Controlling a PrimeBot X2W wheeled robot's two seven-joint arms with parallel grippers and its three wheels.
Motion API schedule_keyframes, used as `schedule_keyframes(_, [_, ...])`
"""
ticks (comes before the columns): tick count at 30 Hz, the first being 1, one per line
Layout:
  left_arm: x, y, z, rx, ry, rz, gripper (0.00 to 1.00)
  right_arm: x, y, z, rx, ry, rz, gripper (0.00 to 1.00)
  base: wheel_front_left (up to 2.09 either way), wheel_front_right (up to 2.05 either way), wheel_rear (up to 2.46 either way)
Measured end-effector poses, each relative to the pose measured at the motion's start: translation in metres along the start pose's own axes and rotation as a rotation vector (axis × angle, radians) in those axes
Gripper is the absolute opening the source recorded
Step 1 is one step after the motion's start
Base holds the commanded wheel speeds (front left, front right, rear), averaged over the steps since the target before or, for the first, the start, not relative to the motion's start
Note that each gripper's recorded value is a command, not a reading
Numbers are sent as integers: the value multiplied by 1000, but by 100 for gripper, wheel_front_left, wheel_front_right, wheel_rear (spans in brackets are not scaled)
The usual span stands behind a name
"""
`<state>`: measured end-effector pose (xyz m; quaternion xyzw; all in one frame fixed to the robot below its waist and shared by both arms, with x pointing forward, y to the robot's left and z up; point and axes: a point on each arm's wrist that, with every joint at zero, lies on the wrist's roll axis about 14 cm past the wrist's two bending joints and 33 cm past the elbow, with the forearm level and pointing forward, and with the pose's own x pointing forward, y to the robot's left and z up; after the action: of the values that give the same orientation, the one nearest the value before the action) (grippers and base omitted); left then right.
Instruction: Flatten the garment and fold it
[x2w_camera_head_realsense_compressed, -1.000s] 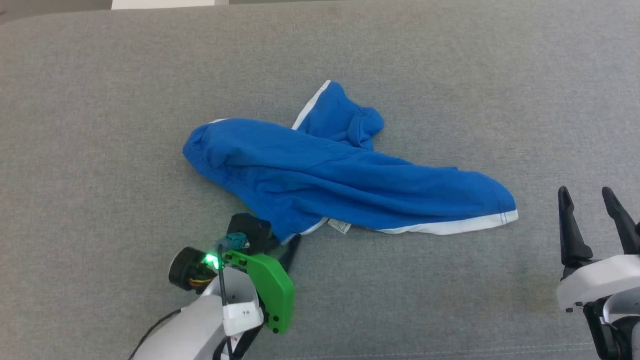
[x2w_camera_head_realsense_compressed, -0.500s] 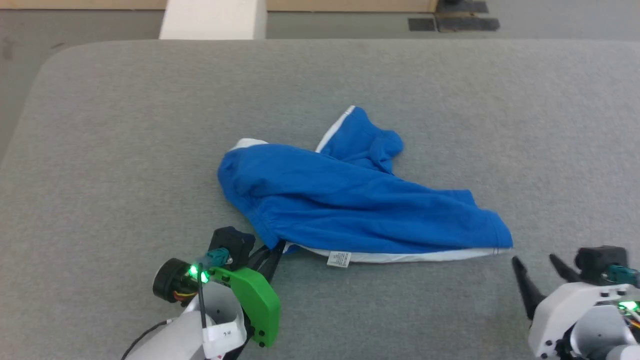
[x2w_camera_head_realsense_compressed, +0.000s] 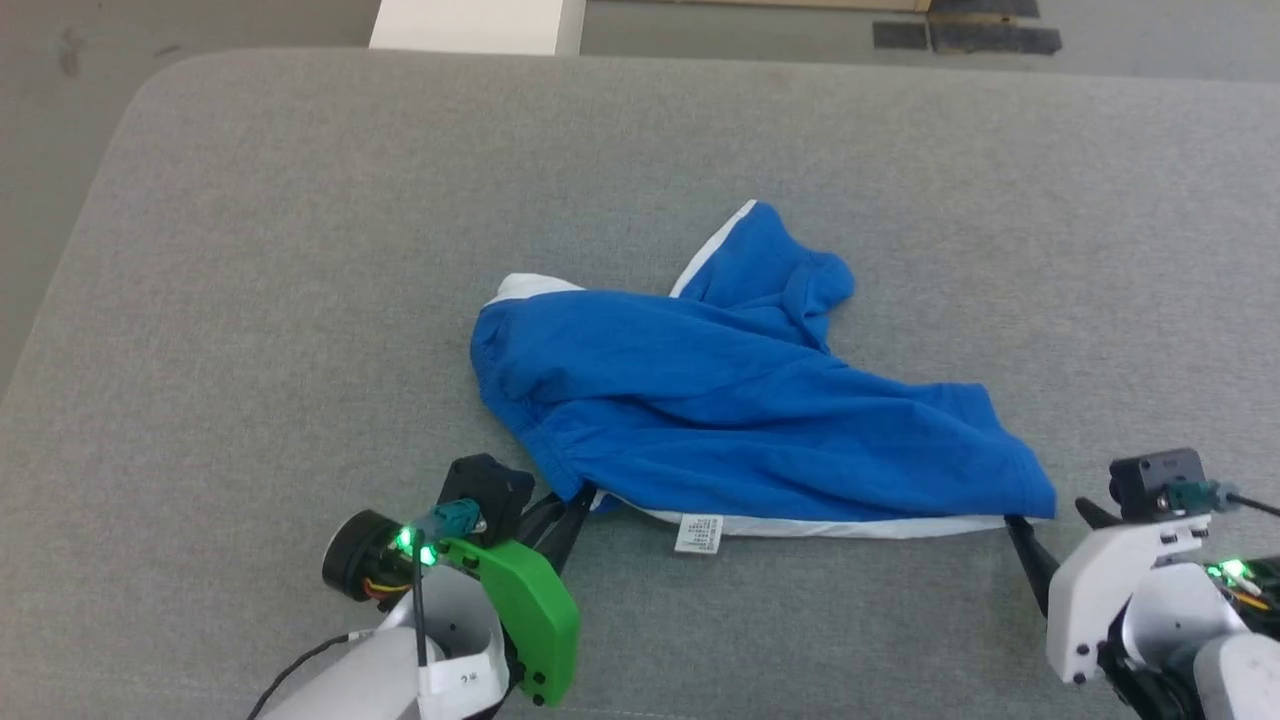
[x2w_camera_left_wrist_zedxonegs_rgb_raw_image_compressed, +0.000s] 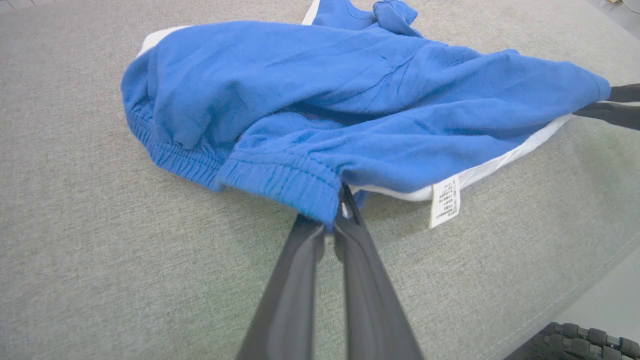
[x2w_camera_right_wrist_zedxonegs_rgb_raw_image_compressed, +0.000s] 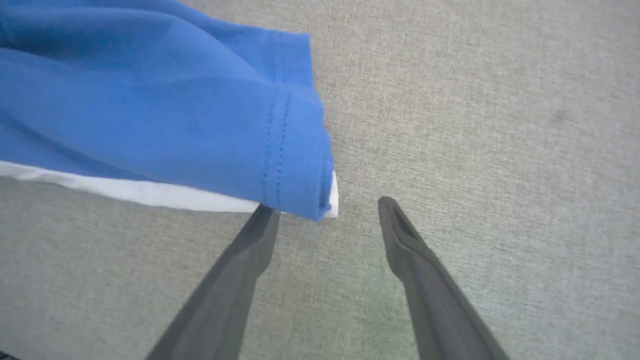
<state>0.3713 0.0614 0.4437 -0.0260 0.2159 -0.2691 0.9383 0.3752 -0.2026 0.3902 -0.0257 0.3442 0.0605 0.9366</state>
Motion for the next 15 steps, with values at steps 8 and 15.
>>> schedule_keyframes(8, [5,7,-3,-5,14,9,0,23,8,-3,-22,47,30,100,0,0,0])
schedule_keyframes(15, [5,12,-8,-4,30,21,0,30,15,-12,-68,127,60,0,0,0,0])
